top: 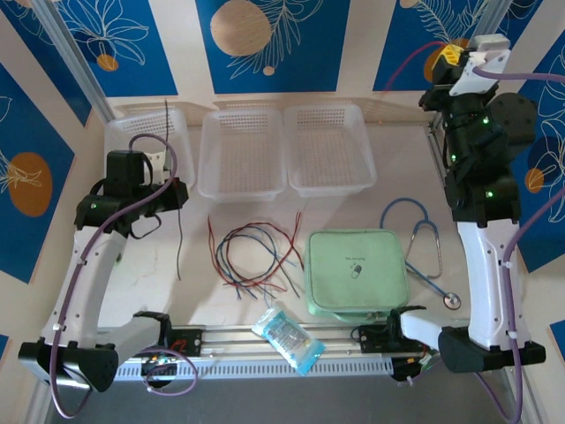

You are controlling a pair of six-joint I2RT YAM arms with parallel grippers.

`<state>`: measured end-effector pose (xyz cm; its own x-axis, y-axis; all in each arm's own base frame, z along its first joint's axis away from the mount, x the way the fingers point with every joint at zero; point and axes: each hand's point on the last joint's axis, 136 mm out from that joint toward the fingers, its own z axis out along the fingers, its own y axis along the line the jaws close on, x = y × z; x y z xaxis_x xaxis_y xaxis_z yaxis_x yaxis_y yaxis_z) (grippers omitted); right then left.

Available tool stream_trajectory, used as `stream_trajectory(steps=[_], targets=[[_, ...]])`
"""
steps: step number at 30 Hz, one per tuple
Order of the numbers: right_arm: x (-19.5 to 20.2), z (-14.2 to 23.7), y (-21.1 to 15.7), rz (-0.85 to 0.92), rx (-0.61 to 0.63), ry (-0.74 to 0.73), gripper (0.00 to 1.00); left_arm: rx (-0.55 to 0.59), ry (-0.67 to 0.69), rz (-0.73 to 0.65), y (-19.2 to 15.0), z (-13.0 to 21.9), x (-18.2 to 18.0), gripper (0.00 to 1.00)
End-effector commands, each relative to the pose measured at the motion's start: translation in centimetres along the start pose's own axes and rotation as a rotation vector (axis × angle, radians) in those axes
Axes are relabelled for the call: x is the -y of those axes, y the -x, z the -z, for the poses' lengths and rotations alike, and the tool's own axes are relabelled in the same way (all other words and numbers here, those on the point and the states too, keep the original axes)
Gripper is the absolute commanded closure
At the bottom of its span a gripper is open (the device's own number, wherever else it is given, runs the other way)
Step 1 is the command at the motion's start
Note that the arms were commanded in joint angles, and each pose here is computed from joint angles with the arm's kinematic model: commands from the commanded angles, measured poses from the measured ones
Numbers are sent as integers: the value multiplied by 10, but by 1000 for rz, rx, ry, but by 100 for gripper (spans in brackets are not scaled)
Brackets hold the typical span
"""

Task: Untangle the cables

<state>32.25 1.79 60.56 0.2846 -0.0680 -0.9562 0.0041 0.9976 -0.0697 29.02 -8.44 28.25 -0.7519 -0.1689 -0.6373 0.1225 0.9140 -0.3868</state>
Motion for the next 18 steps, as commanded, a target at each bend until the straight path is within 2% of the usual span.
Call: stream_trajectory(steps=[1, 11, 18], targets=[[-1, 13, 21, -33, 48, 30, 100, 15, -72, 17, 5, 9, 14, 100], [-5, 3, 30, -19, 63, 57, 100, 96, -124, -2, 31, 27, 31, 100], [-22, -26, 30, -82, 76, 131, 100, 102, -135, 10, 32, 24, 32, 100]])
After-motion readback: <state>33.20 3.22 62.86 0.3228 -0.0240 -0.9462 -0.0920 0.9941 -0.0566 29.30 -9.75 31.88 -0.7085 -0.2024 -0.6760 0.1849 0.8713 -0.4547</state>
